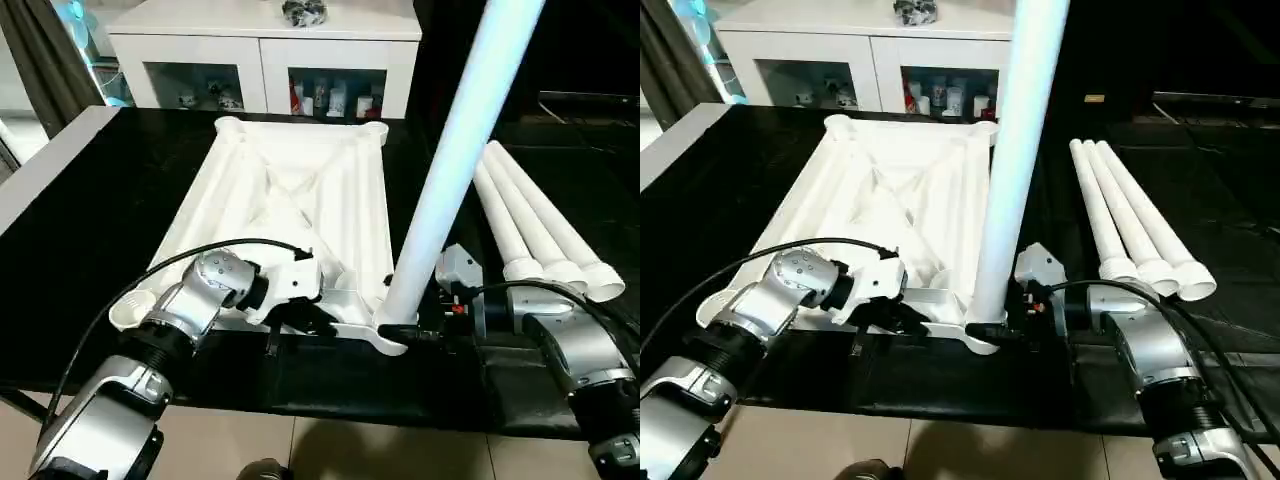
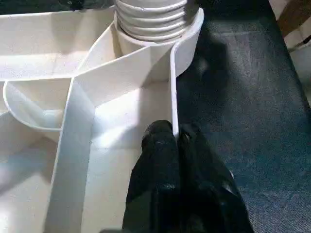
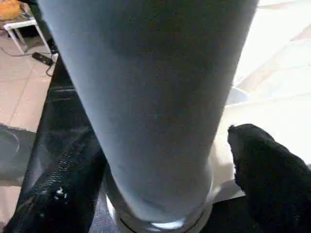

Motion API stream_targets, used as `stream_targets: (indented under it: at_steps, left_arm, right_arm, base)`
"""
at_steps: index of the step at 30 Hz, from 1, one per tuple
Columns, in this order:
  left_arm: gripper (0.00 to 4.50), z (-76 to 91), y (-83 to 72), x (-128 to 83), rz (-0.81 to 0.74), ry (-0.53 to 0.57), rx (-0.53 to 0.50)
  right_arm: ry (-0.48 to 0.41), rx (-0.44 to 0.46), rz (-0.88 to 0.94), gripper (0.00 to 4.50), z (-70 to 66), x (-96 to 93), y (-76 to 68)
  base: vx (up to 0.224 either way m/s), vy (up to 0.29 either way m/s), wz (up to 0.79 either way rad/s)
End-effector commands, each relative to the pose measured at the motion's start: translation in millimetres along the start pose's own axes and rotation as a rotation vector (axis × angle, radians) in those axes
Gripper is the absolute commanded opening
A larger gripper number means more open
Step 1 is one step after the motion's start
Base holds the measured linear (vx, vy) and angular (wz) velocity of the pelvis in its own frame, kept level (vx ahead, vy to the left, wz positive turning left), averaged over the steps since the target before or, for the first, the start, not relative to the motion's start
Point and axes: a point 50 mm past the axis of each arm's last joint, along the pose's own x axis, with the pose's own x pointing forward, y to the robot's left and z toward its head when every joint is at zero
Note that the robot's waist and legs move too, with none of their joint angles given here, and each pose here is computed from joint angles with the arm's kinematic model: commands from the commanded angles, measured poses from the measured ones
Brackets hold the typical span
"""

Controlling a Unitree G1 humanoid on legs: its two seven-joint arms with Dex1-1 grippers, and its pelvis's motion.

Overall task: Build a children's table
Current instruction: Rotate leg to tighten

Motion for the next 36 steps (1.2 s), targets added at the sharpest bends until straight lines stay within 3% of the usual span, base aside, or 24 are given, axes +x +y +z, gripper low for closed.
stream_targets:
  at_steps: [1,10,21,26,27,32,34,36]
  left_arm:
    - [0.0,4.9,-0.8,1.4,-0.048,0.012,0.045]
    - [0.0,3.5,-1.5,1.1,-0.051,0.013,0.045]
    - [0.0,-0.2,2.2,2.0,0.023,0.024,-0.007]
    - [0.0,7.8,13.8,5.2,0.168,-0.051,-0.094]
    - [0.0,16.5,21.4,8.2,0.254,-0.09,-0.143]
    - [0.0,34.7,35.6,13.5,0.409,-0.163,-0.237]
    - [0.0,38.6,38.6,15.5,0.446,-0.171,-0.26]
    - [0.0,48.9,46.1,22.9,0.559,-0.169,-0.299]
  right_arm:
    - [0.008,-0.009,0.004,3.82,3.0,-4.7,-3.2]
    - [0.017,0.006,0.025,2.93,-0.6,-4.2,-1.8]
    - [-0.026,0.048,0.028,2.68,-3.9,3.7,5.6]
    - [-0.051,0.128,-0.088,2.67,-7.0,19.6,6.8]
    - [-0.052,0.174,-0.187,2.67,-9.3,33.6,4.6]
    - [-0.068,0.283,-0.367,2.66,-6.3,62.6,-3.1]
    - [-0.066,0.313,-0.419,2.66,-5.2,70.6,-6.0]
    - [-0.053,0.349,-0.543,2.66,0.1,90.6,-14.0]
  base:
    - [0.0,0.0,0.0]
    - [0.0,0.0,0.0]
    - [0.0,0.0,0.0]
    - [0.0,0.0,0.0]
    - [0.0,0.0,0.0]
    - [0.0,0.0,0.0]
    - [0.0,0.0,0.0]
    - [0.0,0.0,0.0]
